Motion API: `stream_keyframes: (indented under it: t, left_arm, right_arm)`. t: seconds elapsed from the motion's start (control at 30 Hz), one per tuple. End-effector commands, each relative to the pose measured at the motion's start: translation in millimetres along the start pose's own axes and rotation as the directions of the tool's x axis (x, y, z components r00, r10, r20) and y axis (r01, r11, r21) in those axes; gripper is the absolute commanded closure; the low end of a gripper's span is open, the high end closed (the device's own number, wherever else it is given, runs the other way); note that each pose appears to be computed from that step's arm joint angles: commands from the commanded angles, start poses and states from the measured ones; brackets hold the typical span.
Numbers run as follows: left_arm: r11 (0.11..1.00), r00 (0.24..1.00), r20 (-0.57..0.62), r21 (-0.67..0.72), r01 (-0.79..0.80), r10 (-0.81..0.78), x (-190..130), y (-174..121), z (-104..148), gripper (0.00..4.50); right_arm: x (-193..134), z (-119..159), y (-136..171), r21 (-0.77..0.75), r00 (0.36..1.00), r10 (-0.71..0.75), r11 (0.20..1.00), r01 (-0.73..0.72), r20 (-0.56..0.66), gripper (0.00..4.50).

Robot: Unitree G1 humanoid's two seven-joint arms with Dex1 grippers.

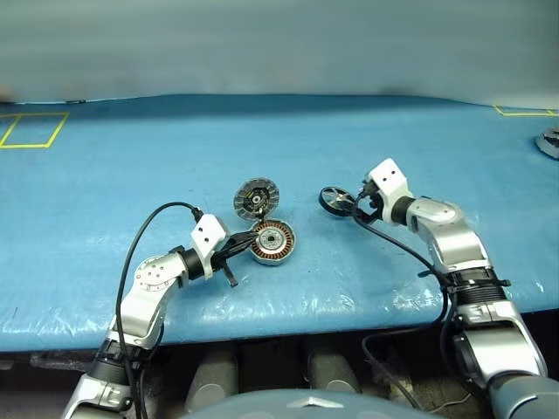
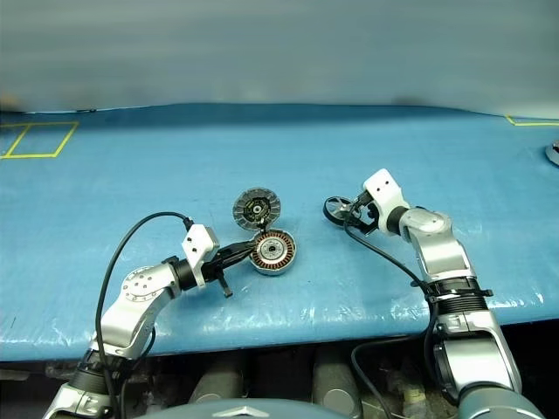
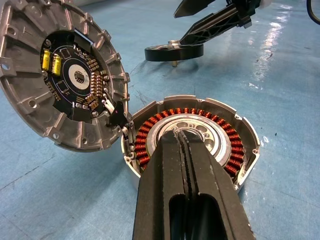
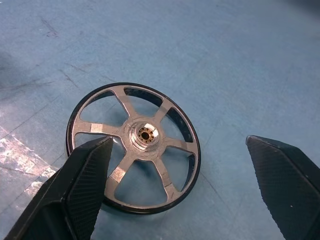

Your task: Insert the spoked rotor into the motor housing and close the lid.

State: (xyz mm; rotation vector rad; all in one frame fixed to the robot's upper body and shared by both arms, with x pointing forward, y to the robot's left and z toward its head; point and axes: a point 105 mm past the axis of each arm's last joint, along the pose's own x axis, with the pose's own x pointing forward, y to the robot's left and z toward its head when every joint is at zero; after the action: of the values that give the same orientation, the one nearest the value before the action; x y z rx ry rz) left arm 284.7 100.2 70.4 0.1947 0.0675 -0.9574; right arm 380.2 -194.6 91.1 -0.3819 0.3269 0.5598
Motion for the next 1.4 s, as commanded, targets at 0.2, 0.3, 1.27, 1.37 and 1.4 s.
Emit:
stream_keyframes:
  t: [0.2,0.3,1.27,1.37,1.4]
  left_arm:
    - [0.999,0.998,0.058,0.045,0.000,-0.003,6,2,17,4.47]
    - [0.999,0.999,0.047,0.045,-0.010,0.008,4,4,15,4.47]
    - [0.997,0.999,0.003,0.057,-0.046,0.046,6,5,3,4.47]
    - [0.997,0.999,0.003,0.058,-0.047,0.047,6,5,3,4.47]
    - [0.997,0.999,0.003,0.058,-0.047,0.047,6,6,3,4.47]
  right_arm:
    - [0,5,8,-0.038,1.000,0.028,0.999,-0.027,0.013,0.00]
    - [-1,7,14,-0.032,0.999,0.047,0.998,-0.046,0.024,0.00]
    - [-10,12,17,-0.138,0.994,-0.100,0.985,0.103,0.034,0.00]
    - [-10,16,18,-0.157,0.994,-0.100,0.982,0.105,0.039,0.00]
    - [-10,17,21,-0.154,0.995,-0.088,0.984,0.093,0.042,0.00]
